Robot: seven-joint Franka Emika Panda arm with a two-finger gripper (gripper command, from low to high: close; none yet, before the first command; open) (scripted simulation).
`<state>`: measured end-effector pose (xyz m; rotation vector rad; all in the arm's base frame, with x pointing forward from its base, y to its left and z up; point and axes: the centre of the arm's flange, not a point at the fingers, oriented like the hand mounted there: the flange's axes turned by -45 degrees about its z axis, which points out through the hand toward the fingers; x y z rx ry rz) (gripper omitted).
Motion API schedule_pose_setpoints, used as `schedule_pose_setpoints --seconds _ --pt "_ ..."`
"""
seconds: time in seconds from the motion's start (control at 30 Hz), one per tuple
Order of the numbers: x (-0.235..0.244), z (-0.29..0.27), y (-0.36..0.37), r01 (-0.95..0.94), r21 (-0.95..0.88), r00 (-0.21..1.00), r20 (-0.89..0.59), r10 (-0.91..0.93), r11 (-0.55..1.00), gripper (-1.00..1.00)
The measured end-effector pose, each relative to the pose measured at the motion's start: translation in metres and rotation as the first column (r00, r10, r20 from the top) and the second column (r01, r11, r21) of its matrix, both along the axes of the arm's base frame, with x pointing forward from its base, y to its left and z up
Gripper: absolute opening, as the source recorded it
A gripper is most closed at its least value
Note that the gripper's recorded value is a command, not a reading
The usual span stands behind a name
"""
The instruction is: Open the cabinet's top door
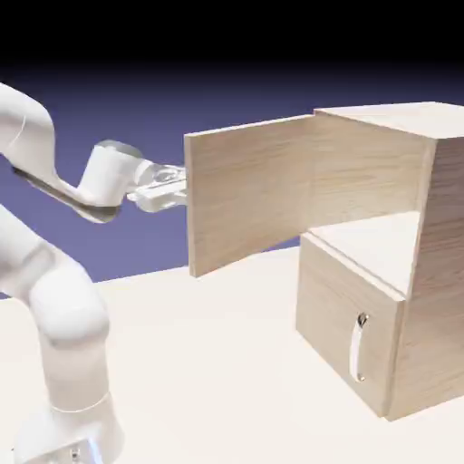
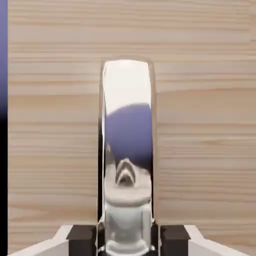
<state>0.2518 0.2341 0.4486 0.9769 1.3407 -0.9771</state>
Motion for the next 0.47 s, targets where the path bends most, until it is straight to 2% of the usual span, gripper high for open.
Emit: schedule_pose_setpoints --seconds 0.23,0.47 --pt "0.011 0.0 0.047 0.147 0.0 0.989 0.0 -0.147 0.989 -1.0" --pt "0.017 -0.001 0.065 0.202 -0.003 0.979 -0.001 -0.202 0.979 -1.0"
